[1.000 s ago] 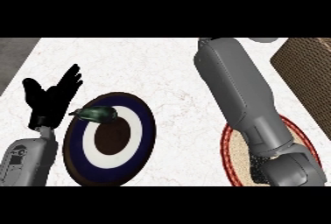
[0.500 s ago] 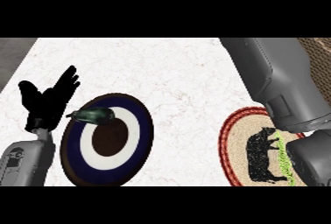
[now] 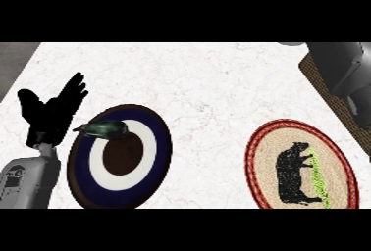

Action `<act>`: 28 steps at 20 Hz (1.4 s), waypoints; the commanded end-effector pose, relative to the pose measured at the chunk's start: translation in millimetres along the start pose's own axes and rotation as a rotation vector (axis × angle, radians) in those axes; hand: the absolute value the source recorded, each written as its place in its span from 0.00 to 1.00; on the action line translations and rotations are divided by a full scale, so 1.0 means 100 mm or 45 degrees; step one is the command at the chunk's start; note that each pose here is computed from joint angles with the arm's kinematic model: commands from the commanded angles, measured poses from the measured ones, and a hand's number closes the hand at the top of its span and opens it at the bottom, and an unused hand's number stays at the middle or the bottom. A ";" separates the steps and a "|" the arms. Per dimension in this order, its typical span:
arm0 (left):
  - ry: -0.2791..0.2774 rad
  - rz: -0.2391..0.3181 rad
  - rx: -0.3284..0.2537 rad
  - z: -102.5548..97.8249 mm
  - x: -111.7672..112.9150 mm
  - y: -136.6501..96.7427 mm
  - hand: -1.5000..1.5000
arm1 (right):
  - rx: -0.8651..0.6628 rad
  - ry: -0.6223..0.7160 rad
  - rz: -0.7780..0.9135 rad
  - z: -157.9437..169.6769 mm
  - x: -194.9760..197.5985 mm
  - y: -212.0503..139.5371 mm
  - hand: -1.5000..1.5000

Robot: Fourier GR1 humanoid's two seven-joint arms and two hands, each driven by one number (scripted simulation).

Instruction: Pick the croissant from the placemat and place it in the basket

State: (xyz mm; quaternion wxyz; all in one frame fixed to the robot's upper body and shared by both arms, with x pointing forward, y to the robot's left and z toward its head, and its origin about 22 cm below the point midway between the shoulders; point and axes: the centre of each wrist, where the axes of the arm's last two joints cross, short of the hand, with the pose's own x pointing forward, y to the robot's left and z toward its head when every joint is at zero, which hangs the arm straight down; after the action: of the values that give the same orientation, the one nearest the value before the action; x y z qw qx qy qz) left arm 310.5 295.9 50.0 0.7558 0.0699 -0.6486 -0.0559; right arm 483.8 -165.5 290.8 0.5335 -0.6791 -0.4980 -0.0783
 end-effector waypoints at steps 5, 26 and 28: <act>0.019 0.020 0.004 0.07 -0.14 -0.08 0.50 | -0.108 0.245 0.112 -0.46 -0.36 -0.02 1.00; 0.043 0.023 0.046 0.08 -0.14 0.01 0.50 | -0.277 0.449 0.011 -0.90 -1.75 0.32 0.00; -0.004 0.009 0.027 0.09 -0.06 -0.04 0.50 | -0.263 0.451 0.057 -0.84 -1.78 0.38 0.00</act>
State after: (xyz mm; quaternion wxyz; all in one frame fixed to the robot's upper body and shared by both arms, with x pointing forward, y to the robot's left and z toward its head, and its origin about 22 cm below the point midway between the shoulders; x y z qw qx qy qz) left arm 298.5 303.3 40.4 0.7607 0.0779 -0.6427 -0.0456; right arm 463.6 -328.9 195.8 0.5455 -0.7222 -0.3854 -0.1798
